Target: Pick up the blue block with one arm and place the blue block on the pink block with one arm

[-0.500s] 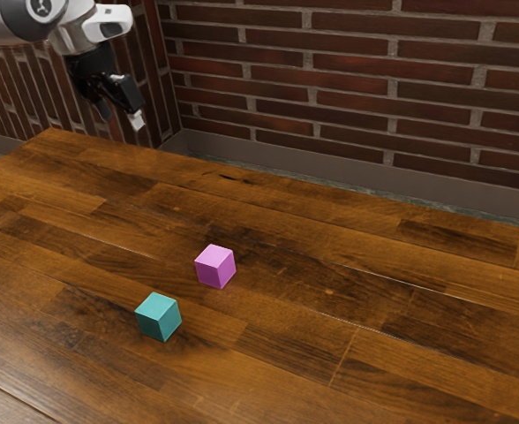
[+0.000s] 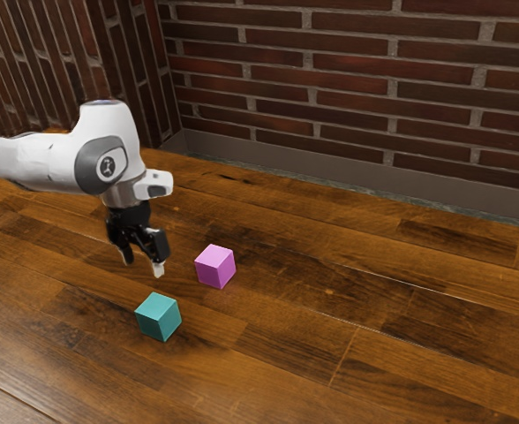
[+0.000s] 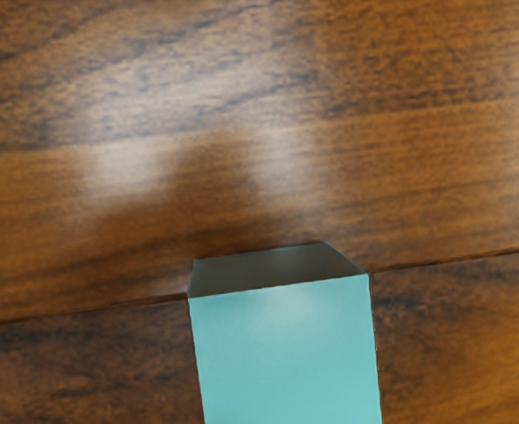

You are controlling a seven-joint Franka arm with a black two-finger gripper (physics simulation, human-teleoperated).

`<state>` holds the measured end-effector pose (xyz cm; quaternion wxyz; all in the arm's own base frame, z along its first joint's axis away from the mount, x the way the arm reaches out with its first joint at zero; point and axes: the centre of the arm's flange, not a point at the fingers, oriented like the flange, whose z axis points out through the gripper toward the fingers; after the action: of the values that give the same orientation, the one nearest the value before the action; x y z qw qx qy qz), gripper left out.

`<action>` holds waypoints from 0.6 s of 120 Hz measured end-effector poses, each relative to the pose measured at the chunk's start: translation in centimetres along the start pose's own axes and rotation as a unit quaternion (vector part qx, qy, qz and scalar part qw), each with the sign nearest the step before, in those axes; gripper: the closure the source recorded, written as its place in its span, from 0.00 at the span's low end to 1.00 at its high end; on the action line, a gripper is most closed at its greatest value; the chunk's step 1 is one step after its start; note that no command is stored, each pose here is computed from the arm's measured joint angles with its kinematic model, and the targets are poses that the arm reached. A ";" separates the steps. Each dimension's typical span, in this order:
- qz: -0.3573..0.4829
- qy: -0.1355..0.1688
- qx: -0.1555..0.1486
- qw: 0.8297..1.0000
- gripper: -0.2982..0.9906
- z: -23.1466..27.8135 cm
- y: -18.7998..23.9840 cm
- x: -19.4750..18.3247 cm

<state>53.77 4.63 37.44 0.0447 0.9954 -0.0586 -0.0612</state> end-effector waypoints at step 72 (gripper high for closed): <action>-0.012 0.028 -0.002 1.000 0.29 8.4 0.7 -0.4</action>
<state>52.25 3.31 29.25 0.0476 0.9972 -0.0457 -0.0342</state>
